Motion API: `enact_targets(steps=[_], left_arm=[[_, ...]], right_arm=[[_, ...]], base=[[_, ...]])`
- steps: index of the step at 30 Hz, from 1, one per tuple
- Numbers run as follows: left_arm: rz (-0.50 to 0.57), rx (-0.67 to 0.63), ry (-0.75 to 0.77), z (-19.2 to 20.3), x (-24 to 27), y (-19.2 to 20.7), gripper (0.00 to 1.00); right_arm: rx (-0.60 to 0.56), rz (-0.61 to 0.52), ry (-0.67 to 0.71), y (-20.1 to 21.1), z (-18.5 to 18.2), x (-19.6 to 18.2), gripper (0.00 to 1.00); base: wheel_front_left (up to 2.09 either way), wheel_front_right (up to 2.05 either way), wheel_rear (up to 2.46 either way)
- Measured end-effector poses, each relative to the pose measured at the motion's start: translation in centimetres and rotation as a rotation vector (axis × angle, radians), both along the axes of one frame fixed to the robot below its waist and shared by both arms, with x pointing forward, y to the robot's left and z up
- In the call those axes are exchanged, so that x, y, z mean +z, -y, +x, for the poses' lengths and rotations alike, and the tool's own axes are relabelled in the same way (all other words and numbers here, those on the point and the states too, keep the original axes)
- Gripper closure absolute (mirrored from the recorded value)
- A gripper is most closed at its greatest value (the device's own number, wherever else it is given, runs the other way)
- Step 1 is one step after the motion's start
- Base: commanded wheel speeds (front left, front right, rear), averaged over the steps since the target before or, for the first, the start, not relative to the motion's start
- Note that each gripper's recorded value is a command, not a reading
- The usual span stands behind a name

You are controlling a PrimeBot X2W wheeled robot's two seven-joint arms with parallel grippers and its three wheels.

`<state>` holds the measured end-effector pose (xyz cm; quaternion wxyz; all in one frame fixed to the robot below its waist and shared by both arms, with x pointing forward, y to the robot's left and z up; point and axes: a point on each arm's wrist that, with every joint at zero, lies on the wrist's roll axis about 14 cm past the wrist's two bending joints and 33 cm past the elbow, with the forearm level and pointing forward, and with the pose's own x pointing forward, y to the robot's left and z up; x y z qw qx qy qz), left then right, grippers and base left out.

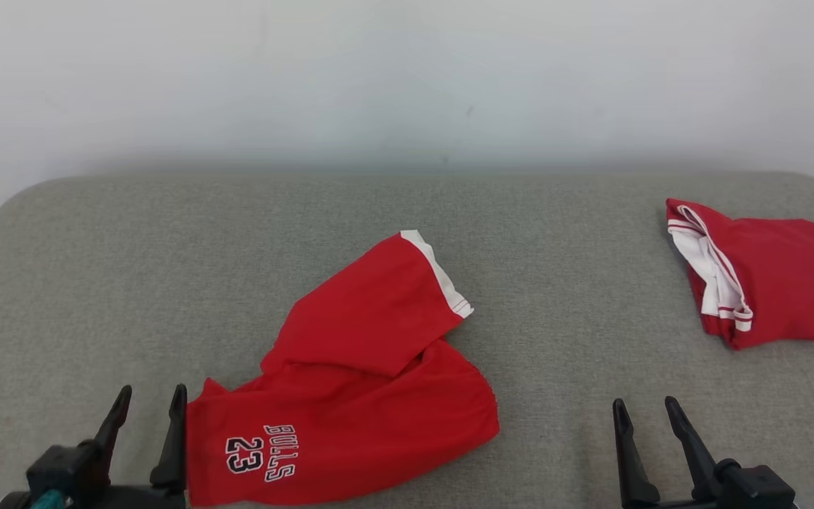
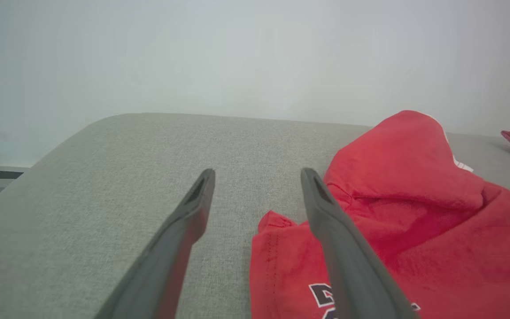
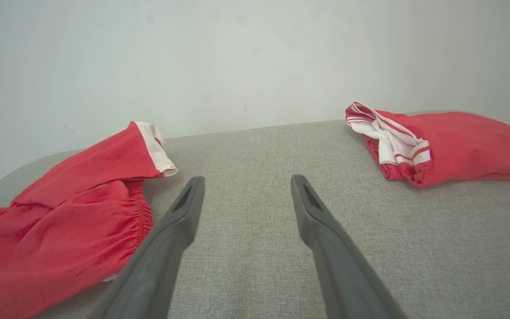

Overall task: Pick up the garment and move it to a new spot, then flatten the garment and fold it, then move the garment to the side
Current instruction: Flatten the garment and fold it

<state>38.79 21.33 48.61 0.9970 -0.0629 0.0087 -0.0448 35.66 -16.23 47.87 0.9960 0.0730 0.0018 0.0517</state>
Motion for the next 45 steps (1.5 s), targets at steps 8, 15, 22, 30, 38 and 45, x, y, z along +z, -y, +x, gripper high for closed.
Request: enact_targets(steps=[8,15,22,30,38,45], left_arm=[[-0.025,0.094,0.108,-2.4,2.5,-0.6,0.0],[-0.016,0.142,0.078,-4.2,1.3,-0.5,0.0],[-0.015,0.162,0.075,-4.7,1.2,-0.8,0.0],[-0.016,0.175,0.076,-5.2,1.3,-1.0,0.0],[-0.021,0.206,0.056,-6.5,0.6,-1.7,0.0],[-0.024,0.24,0.047,-7.6,0.4,-2.5,0.0]], right_arm=[[0.022,0.0,-0.011,-0.7,0.5,-0.4,0.0],[0.041,0.001,-0.025,-1.3,0.9,-0.8,0.0],[0.128,0.002,-0.003,-4.2,1.8,-0.1,0.0],[0.257,-0.007,-0.1,-8.6,3.7,-2.8,0.0],[0.335,-0.057,-0.249,-11.0,4.3,-6.8,0.0],[0.378,-0.065,-0.305,-12.6,4.7,-7.9,1.0]], base=[[0.0,0.0,0.0],[0.0,0.0,0.0],[0.0,0.0,0.0],[0.0,0.0,0.0],[0.0,0.0,0.0],[0.0,0.0,0.0]])
